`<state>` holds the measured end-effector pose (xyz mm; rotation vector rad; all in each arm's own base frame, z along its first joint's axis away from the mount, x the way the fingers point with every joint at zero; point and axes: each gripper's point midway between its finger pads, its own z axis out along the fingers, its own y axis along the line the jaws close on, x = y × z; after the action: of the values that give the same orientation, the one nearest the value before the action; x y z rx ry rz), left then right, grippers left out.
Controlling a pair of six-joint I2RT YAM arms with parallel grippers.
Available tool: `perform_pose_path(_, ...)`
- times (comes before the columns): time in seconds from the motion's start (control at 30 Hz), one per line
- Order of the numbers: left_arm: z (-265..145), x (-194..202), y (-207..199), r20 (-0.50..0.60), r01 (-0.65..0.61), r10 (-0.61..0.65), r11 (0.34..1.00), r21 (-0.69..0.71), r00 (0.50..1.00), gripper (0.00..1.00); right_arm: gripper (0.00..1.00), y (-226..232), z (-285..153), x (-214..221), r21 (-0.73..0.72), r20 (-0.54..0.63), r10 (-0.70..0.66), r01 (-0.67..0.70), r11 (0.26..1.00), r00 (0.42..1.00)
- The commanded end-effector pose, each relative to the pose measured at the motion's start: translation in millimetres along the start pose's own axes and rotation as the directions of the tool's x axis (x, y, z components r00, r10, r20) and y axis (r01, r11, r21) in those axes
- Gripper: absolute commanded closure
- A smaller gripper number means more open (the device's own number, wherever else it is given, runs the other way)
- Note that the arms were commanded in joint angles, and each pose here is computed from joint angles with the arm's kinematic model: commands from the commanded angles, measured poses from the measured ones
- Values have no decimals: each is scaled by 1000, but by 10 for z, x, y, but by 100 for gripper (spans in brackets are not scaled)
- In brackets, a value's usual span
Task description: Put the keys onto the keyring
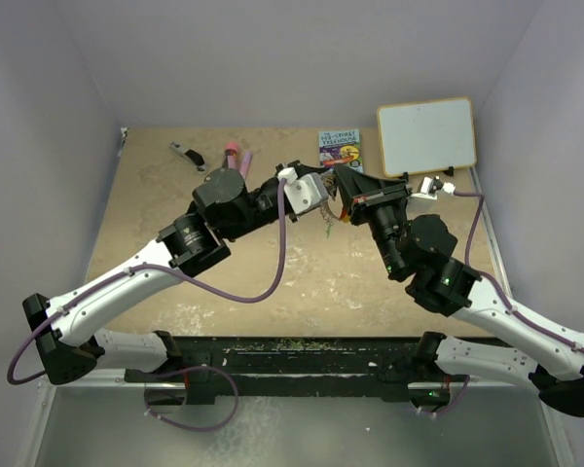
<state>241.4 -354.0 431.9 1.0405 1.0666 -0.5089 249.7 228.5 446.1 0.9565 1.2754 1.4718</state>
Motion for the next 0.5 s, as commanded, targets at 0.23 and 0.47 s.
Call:
perform_pose_path(0.23,-32,-389,230,91,-6,12,998,-64,996,65,100,350,-17,-49,-94,4,63,-62,994,998)
perform_pose_path(0.47,-28,-356,242,86,-18,24,998,-65,996,74,100,383,-27,-30,-112,-8,58,-58,992,998)
